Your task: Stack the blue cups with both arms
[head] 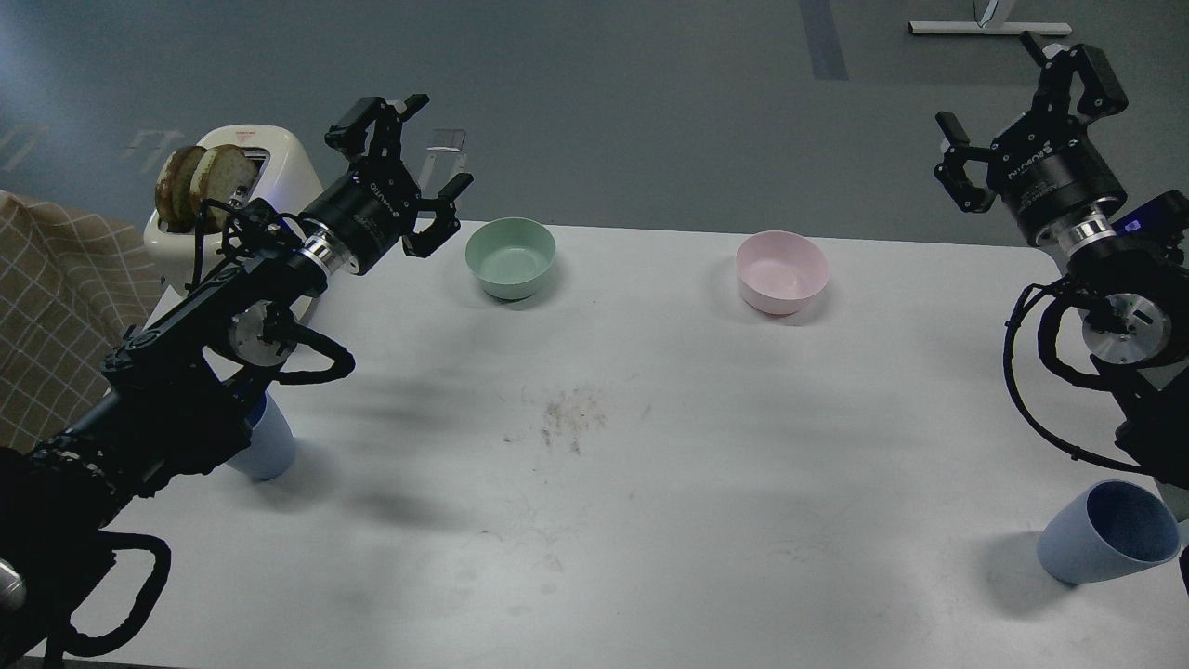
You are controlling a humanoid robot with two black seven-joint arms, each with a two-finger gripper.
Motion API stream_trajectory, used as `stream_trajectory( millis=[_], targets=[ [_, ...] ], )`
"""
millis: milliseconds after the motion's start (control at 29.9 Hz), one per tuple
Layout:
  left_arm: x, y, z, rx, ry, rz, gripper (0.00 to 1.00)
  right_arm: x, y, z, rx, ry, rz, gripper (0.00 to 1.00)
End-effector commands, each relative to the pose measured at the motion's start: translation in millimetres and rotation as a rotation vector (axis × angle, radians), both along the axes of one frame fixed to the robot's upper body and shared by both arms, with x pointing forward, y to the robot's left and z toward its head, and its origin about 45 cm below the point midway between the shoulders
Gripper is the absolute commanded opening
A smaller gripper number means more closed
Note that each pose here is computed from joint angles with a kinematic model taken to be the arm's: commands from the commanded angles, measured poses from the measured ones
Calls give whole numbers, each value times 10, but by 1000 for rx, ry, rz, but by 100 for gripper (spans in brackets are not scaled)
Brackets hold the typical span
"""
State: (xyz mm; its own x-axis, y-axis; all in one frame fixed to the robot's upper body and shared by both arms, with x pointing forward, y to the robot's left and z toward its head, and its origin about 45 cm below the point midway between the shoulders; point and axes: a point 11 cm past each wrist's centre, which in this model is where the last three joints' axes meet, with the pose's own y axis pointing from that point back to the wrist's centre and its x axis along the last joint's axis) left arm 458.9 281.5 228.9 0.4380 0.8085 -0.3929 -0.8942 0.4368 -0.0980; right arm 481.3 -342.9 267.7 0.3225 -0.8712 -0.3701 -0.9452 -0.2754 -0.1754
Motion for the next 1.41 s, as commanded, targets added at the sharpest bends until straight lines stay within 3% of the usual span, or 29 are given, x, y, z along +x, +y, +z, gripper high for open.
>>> stream_trajectory(
  millis=[0, 1037, 1238, 1372],
  targets=[
    [-1, 33, 90, -42, -83, 37, 98, 1, -39, -15, -3, 5, -12, 100],
    [-27, -101, 37, -40, -77, 7, 98, 10, 77, -126, -27, 35, 12, 100],
    [14, 87, 191, 24, -110, 17, 98, 24, 92, -87, -25, 26, 15, 100],
    [38, 150, 519, 190, -199, -43, 98, 36, 94, -57, -27, 21, 16, 100]
  ],
)
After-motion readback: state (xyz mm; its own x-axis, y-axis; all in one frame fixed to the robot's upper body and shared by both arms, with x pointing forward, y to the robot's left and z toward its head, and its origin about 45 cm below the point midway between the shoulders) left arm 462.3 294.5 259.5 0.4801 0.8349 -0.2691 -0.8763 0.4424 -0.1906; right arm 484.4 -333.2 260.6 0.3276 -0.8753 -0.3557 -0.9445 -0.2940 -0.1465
